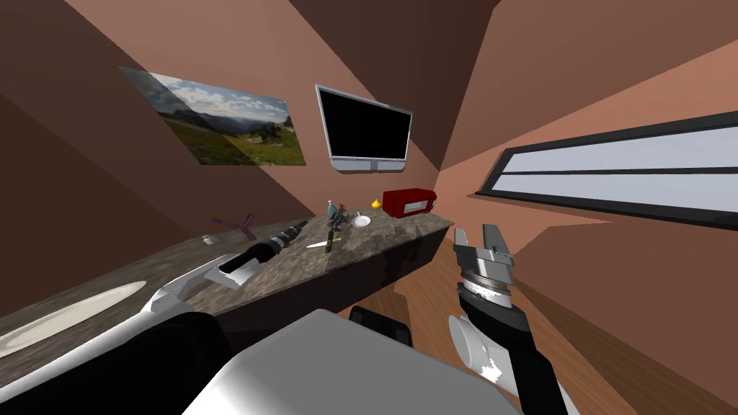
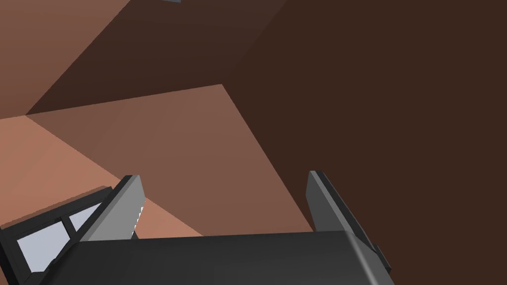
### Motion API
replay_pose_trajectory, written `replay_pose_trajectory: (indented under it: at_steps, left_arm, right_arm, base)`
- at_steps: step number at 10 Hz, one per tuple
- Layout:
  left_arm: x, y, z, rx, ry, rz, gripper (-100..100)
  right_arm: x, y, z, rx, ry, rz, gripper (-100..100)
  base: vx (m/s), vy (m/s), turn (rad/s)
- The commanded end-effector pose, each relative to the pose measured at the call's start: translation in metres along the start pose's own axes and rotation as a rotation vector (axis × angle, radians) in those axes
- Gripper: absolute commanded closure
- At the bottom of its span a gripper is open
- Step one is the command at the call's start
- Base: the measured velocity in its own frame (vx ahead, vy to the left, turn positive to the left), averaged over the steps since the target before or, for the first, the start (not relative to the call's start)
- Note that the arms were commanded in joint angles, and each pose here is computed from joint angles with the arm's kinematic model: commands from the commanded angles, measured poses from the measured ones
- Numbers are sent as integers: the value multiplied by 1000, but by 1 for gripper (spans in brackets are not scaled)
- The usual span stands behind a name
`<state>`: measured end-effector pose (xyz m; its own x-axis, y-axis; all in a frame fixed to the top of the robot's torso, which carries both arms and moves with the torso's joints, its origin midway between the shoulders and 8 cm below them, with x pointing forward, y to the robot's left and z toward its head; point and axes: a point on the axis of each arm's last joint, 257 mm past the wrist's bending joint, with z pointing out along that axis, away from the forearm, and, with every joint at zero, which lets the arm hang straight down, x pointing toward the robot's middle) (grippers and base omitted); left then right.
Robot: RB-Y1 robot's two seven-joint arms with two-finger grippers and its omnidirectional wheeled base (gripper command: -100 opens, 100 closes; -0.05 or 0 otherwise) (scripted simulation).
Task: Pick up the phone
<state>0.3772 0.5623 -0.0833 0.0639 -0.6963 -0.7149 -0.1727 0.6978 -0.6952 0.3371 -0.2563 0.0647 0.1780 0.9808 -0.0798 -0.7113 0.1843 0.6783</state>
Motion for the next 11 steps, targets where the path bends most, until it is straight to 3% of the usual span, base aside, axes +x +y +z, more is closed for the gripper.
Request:
replay_pose_trajectory:
  at_steps: [1, 2, 3, 4, 7, 9, 10, 11]
  left_arm:
    - [-9, 10, 7, -48, 10, 8, -100]
    - [-10, 2, 11, -38, 24, 35, -100]
    - [-17, 12, 16, -80, 28, 28, -100]
    - [-18, 6, 20, -75, 38, 51, -100]
    - [-29, 14, 35, -148, 65, 65, -100]
    - [-31, 5, 41, -141, 78, 98, -100]
    - [-34, 11, 46, -183, 91, 99, -100]
    - [-35, 6, 49, -177, 98, 118, -100]
  right_arm:
    - [0, 0, 0, 0, 0, 0, 0]
    - [0, 0, 0, 0, 0, 0, 0]
    - [0, 0, 0, 0, 0, 0, 0]
    - [0, 0, 0, 0, 0, 0, 0]
    - [0, 0, 0, 0, 0, 0, 0]
    - [0, 0, 0, 0, 0, 0, 0]
    - [0, 0, 0, 0, 0, 0, 0]
    - [0, 0, 0, 0, 0, 0, 0]
  base:
    - [-27, 43, -179]
    - [-23, 44, -71]
    - [-26, 45, -159]
    - [-23, 37, -94]
    - [-24, 42, -147]
    - [-18, 35, -28]
    - [-25, 38, -134]
    - [-30, 46, -126]
